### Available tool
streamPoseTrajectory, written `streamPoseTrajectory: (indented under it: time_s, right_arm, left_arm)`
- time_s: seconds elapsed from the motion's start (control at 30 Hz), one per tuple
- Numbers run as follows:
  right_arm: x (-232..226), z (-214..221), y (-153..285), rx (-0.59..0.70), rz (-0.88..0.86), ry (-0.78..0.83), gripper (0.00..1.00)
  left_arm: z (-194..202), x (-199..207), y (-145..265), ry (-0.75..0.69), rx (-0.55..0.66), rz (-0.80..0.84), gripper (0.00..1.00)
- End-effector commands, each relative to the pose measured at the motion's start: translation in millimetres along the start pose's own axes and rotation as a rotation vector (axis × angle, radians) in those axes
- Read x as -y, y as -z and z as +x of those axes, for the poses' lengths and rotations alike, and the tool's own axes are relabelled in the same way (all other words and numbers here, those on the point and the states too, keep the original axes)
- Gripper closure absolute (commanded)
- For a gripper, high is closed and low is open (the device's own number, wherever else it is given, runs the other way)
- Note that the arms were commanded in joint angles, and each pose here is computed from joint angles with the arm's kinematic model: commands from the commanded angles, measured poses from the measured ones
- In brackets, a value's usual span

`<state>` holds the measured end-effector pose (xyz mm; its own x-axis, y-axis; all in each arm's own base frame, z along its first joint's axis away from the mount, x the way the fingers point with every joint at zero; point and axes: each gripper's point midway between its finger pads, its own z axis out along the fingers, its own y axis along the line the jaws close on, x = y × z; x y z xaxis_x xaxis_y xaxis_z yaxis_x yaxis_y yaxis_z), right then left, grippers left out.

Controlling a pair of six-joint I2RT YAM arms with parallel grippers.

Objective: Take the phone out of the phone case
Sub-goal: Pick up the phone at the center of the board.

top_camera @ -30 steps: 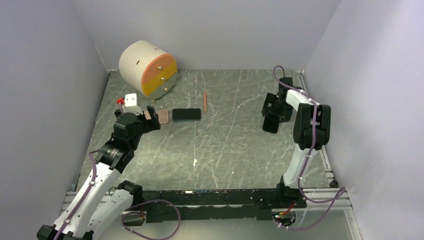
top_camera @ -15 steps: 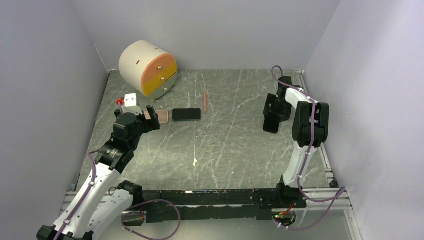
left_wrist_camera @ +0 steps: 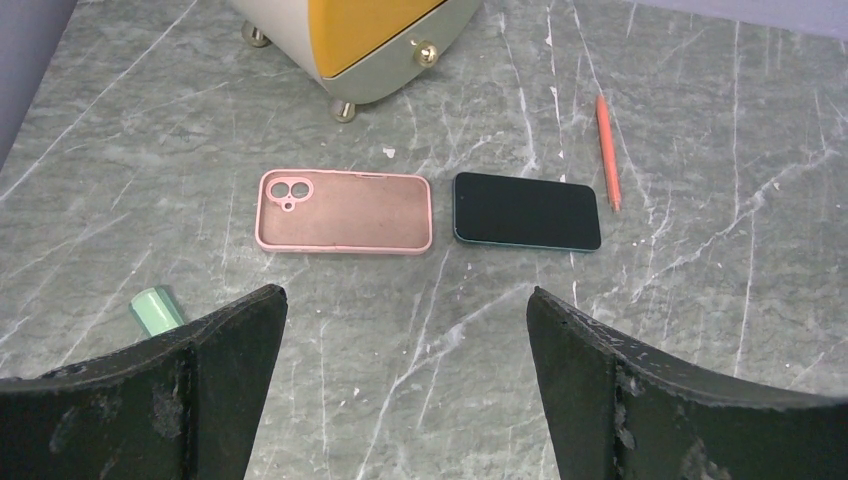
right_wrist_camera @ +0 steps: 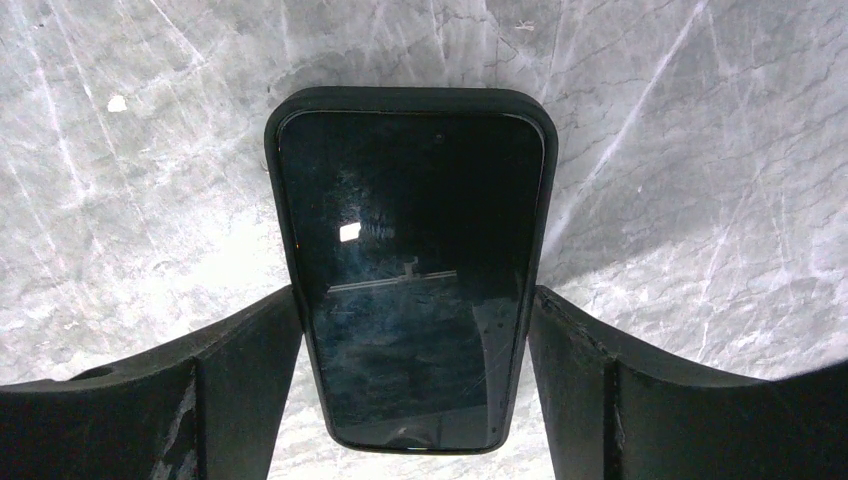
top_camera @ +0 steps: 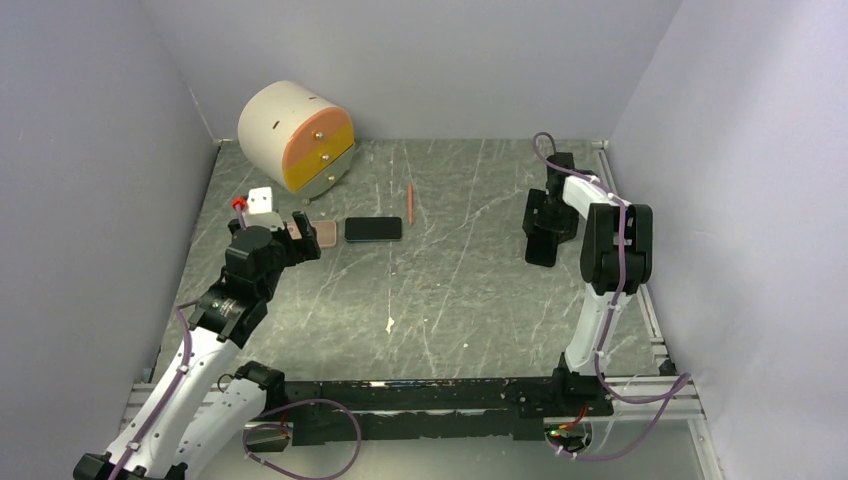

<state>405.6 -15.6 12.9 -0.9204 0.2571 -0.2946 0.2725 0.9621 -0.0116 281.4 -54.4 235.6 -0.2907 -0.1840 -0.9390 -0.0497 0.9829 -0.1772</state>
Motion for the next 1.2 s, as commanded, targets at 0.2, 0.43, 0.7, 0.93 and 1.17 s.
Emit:
streamPoseTrajectory:
  time_s: [0.2,0.43,0.7,0.93,1.17]
  right_arm:
    - [-1.3,37.0,2.9,-0.080,-0.005,0.051,0.35]
    - [-39.4,42.0,30.8,-0.017,-0.086,0.145,0.50]
    - [-109.8,60.7,71.7,0.090,-0.239,0.341,0.58]
    - [-177.9,80.0,114.3,0.208,-0.433,0.542,0.61]
    - [-231.6,99.4,162.4,0.334,-0.607,0.713,0.63]
  left_arm:
    - [-12.9,9.0,2.8,0.010,0.039,0.051,0.05]
    - [-1.3,27.5,0.0,0.035,-0.034,0.135,0.05]
    - [12.8,61.7,0.1,0.139,-0.160,0.273,0.05]
    - [26.9,89.2,-1.9,0.243,-0.275,0.372,0.05]
    - [35.7,114.6,-4.7,0.350,-0.369,0.461,0.05]
